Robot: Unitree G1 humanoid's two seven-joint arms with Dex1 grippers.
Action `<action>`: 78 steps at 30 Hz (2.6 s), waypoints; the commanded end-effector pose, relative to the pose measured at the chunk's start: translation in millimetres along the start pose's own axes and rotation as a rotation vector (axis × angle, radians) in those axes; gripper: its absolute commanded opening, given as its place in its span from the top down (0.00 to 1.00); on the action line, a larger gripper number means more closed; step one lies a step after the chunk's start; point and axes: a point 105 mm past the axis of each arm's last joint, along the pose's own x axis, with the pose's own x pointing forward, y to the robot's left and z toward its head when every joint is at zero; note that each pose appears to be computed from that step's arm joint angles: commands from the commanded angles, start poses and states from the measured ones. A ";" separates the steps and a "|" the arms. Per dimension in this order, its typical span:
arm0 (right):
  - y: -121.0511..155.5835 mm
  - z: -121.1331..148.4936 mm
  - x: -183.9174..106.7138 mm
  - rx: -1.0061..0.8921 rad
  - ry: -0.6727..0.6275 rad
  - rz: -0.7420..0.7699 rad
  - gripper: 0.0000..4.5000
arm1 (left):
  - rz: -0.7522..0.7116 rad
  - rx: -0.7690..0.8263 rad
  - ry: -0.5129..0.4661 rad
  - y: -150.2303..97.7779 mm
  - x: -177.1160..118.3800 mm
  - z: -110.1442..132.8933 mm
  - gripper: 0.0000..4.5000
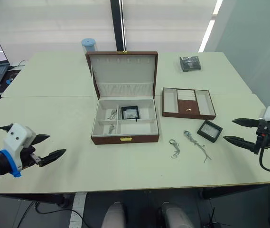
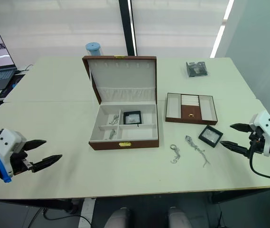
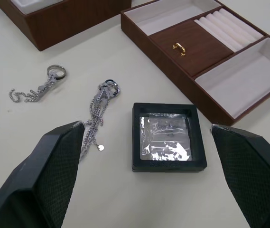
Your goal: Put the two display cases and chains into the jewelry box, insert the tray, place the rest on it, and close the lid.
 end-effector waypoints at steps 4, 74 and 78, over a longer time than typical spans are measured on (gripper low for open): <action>-3.1 12.2 17.1 -0.067 0.086 0.053 0.00 | -0.266 0.116 -0.118 -67.6 34.9 22.9 0.00; 55.9 100.4 119.5 -0.269 0.071 0.382 0.99 | -0.153 0.013 -0.499 -114.9 47.4 51.3 0.00; 70.0 126.8 149.6 -0.308 0.024 0.449 0.99 | -0.054 -0.030 -0.495 -113.6 37.9 50.8 0.00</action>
